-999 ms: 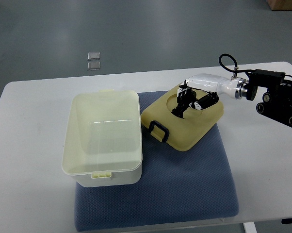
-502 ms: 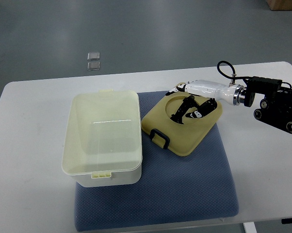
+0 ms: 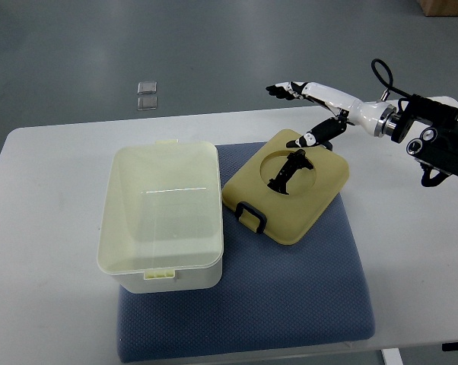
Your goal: Open white storage box with right hand
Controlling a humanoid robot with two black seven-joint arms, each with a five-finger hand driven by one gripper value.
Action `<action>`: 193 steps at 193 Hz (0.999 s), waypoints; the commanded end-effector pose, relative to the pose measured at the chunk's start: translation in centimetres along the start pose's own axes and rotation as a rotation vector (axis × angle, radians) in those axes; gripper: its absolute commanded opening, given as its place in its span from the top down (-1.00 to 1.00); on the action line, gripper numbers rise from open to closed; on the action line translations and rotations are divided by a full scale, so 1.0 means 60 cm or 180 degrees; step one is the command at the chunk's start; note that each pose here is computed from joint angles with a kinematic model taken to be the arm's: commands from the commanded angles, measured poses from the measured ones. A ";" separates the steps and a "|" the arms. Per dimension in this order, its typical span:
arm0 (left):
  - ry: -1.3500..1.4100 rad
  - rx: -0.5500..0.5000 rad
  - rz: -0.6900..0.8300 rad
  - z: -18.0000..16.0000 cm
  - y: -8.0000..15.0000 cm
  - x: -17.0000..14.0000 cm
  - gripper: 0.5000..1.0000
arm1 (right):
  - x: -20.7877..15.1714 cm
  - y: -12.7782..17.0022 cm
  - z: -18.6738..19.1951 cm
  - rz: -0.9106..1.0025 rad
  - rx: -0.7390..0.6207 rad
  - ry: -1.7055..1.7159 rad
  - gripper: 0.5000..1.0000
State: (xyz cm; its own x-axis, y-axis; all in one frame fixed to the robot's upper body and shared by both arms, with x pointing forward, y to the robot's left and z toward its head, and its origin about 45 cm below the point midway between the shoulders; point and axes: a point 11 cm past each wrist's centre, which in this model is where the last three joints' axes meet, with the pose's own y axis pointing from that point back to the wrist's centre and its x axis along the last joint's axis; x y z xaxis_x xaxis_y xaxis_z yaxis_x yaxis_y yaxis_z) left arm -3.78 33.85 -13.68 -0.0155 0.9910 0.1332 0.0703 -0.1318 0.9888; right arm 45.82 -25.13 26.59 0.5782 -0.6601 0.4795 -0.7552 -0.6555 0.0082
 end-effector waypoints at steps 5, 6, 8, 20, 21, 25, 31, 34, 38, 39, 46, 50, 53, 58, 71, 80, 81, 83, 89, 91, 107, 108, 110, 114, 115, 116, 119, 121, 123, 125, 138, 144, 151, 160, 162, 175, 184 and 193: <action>0.0000 -0.0001 0.0001 0.000 0.000 0.000 -1.00 | 0.032 0.015 -0.002 0.0444 0.0212 -0.0742 -0.65; 0.0000 -0.0001 -0.0004 0.000 0.000 -0.001 -1.00 | 0.036 0.017 -0.001 0.0485 0.0221 -0.0778 -0.65; 0.0000 -0.0001 0.0001 0.000 0.000 0.000 -1.00 | 0.039 0.018 -0.001 0.0526 0.0233 -0.0823 -0.65; 0.0000 -0.0001 0.0001 0.000 0.000 0.000 -1.00 | 0.052 0.023 0.004 0.0749 0.0291 -0.1050 -0.65; 0.0000 -0.0001 0.0001 0.000 0.000 0.000 -1.00 | 0.054 0.024 0.006 0.0793 0.0301 -0.1101 -0.65; 0.0000 -0.0001 0.0001 0.000 0.000 0.000 -1.00 | 0.059 0.029 0.011 0.0889 0.0310 -0.1204 -0.65; 0.0000 -0.0001 0.0001 0.000 0.000 0.000 -1.00 | 0.065 0.034 0.018 0.1030 0.0331 -0.1360 -0.65; 0.0000 -0.0001 -0.0004 0.000 0.000 -0.001 -1.00 | 0.067 0.036 0.020 0.1070 0.0340 -0.1408 -0.65; 0.0000 -0.0001 0.0001 0.000 0.000 0.000 -1.00 | 0.072 0.039 0.023 0.1156 0.0357 -0.1504 -0.64; 0.0000 -0.0001 0.0001 0.000 0.000 0.000 -1.00 | 0.074 0.040 0.025 0.1197 0.0365 -0.1553 -0.64; 0.0000 -0.0001 0.0001 0.000 0.000 0.000 -1.00 | 0.078 0.044 0.030 0.1304 0.0376 -0.1671 -0.65; 0.0000 -0.0001 0.0001 0.000 0.000 0.000 -1.00 | 0.083 0.047 0.033 0.1390 0.0385 -0.1744 -0.64; 0.0000 -0.0001 0.0001 0.000 0.000 0.000 -1.00 | 0.085 0.049 0.037 0.1438 0.0378 -0.1776 -0.64; 0.0000 -0.0001 0.0001 0.000 0.000 0.000 -1.00 | 0.092 0.057 0.045 0.1587 0.0371 -0.1877 -0.64; 0.0000 -0.0001 0.0001 0.000 0.000 0.000 -1.00 | 0.098 0.065 0.056 0.1776 0.0345 -0.2067 -0.64; 0.0000 -0.0001 0.0001 0.000 0.000 0.000 -1.00 | 0.096 0.071 0.068 0.1851 0.0277 -0.2193 -0.64; 0.0000 -0.0001 0.0001 0.000 0.000 0.000 -1.00 | 0.096 0.072 0.070 0.1865 0.0259 -0.2221 -0.64; 0.0000 -0.0001 0.0001 0.000 0.000 0.000 -1.00 | 0.094 0.073 0.073 0.1879 0.0242 -0.2252 -0.64; 0.0000 -0.0001 0.0001 0.000 0.000 0.000 -1.00 | 0.093 0.075 0.077 0.1910 0.0217 -0.2302 -0.64; 0.0000 -0.0001 0.0001 0.000 0.000 0.000 -1.00 | 0.093 0.076 0.079 0.1927 0.0199 -0.2324 -0.64; 0.0000 -0.0001 0.0001 0.000 0.000 0.000 -1.00 | 0.080 0.073 0.093 0.2012 0.0079 -0.2516 -0.65; 0.0000 -0.0001 0.0001 0.000 0.000 0.000 -1.00 | 0.078 0.072 0.095 0.2015 0.0064 -0.2543 -0.65; 0.0000 -0.0001 0.0001 0.000 0.000 0.000 -1.00 | 0.076 0.071 0.097 0.2019 0.0047 -0.2569 -0.65; 0.0000 -0.0001 0.0001 0.000 0.000 0.000 -1.00 | 0.072 0.068 0.098 0.2015 0.0032 -0.2600 -0.65; 0.0000 -0.0001 0.0001 0.000 0.000 0.000 -1.00 | 0.069 0.067 0.100 0.2017 0.0009 -0.2623 -0.65; 0.0000 -0.0001 0.0001 0.000 0.000 0.000 -1.00 | 0.069 0.067 0.100 0.2017 0.0009 -0.2624 -0.65; 0.0000 -0.0001 0.0001 0.000 0.000 0.000 -1.00 | 0.067 0.066 0.102 0.2024 -0.0026 -0.2665 -0.65; 0.0000 -0.0001 0.0001 0.000 0.000 0.000 -1.00 | 0.065 0.066 0.104 0.2031 -0.0049 -0.2689 -0.65; 0.0000 -0.0001 0.0001 0.000 0.000 0.000 -1.00 | 0.064 0.065 0.105 0.2040 -0.0061 -0.2708 -0.65; 0.0000 -0.0001 0.0001 0.000 0.000 0.000 -1.00 | 0.062 0.065 0.107 0.2049 -0.0079 -0.2730 -0.65; 0.0000 -0.0001 0.0001 0.000 0.000 0.000 -1.00 | 0.052 0.070 0.120 0.2118 -0.0164 -0.2836 -0.65; 0.0000 -0.0001 0.0001 0.000 0.000 0.000 -1.00 | 0.050 0.072 0.124 0.2152 -0.0174 -0.2882 -0.65; 0.0000 -0.0001 0.0001 0.000 0.000 0.000 -1.00 | 0.046 0.071 0.126 0.2173 -0.0168 -0.2951 -0.65; 0.0000 -0.0001 -0.0004 0.000 0.000 -0.001 -1.00 | 0.036 0.063 0.126 0.2166 -0.0149 -0.3018 -0.65; 0.0000 -0.0001 -0.0004 0.000 0.000 -0.001 -1.00 | 0.034 0.061 0.125 0.2160 -0.0140 -0.3030 -0.66; 0.0005 -0.0001 -0.0004 0.000 0.000 -0.001 -1.00 | 0.017 0.052 0.128 0.2136 -0.0145 -0.3099 -0.72; 0.0000 -0.0001 0.0001 0.000 0.000 0.000 -1.00 | 0.005 0.048 0.131 0.2117 -0.0159 -0.3135 -0.72; 0.0000 -0.0001 0.0001 0.000 0.000 0.000 -1.00 | 0.003 0.048 0.132 0.2116 -0.0161 -0.3136 -0.72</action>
State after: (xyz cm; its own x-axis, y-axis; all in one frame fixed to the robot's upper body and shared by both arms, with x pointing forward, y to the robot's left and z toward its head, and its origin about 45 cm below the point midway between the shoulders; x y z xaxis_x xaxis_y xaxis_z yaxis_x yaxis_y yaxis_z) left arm -3.76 33.82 -13.68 -0.0155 0.9910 0.1328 0.0700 -0.1314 0.9888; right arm 46.38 -30.71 20.35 0.0394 -0.8830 -0.4677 -0.9961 -0.0715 0.0511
